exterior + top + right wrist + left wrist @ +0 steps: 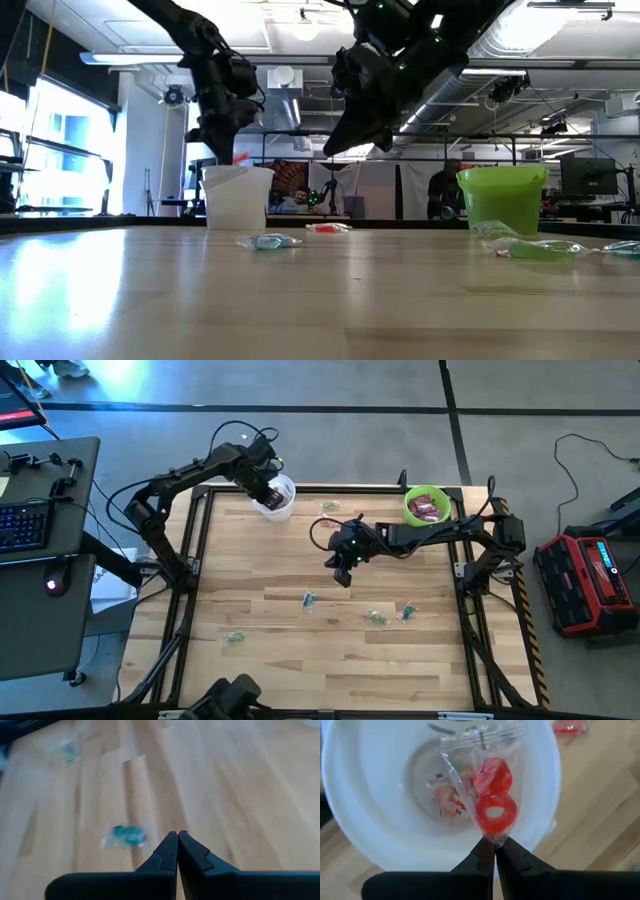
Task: Sort candy by brand, put in halloween buckets
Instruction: Put the red gummy into the white bucket
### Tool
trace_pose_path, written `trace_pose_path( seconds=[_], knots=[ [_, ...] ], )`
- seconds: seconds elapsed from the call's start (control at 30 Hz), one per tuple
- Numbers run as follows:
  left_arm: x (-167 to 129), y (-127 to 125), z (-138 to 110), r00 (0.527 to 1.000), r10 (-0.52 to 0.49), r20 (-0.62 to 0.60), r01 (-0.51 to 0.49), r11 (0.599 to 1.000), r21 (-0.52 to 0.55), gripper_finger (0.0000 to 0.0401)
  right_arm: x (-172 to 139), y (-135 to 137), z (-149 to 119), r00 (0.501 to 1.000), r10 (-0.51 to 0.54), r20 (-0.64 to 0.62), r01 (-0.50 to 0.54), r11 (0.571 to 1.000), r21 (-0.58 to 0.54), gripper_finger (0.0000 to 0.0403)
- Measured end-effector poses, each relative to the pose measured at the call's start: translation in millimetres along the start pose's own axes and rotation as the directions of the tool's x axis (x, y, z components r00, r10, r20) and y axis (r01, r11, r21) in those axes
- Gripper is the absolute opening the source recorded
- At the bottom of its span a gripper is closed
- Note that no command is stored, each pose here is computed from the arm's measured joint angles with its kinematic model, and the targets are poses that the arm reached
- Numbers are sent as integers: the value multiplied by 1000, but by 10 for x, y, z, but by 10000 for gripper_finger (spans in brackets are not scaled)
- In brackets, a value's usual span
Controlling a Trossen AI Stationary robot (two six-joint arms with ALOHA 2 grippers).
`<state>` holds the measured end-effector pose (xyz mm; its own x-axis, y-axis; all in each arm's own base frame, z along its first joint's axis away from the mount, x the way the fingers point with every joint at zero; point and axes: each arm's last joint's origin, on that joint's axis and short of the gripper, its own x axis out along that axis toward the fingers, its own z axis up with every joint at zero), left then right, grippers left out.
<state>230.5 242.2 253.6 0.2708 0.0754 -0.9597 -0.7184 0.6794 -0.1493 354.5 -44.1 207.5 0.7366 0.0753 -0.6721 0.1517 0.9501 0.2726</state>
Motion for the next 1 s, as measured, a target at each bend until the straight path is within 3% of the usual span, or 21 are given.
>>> trace_pose_path(
  seconds=[0.23,0.43,0.73,1.0],
  knots=[
    [9,-63,-2,1000,-4,-1,4,994,109,34,-6,-54,16,993,-118,30,114,988,108,6],
    [8,-170,0,1000,-14,11,12,989,150,85,-9,-73,21,984,-175,43,168,977,133,51],
    [-267,-361,14,968,-58,242,19,987,161,134,-51,-272,60,971,-233,55,221,961,167,143],
    [-582,-506,-96,893,-114,436,50,986,156,138,-101,-453,137,961,-255,110,242,963,118,175]
  ],
)
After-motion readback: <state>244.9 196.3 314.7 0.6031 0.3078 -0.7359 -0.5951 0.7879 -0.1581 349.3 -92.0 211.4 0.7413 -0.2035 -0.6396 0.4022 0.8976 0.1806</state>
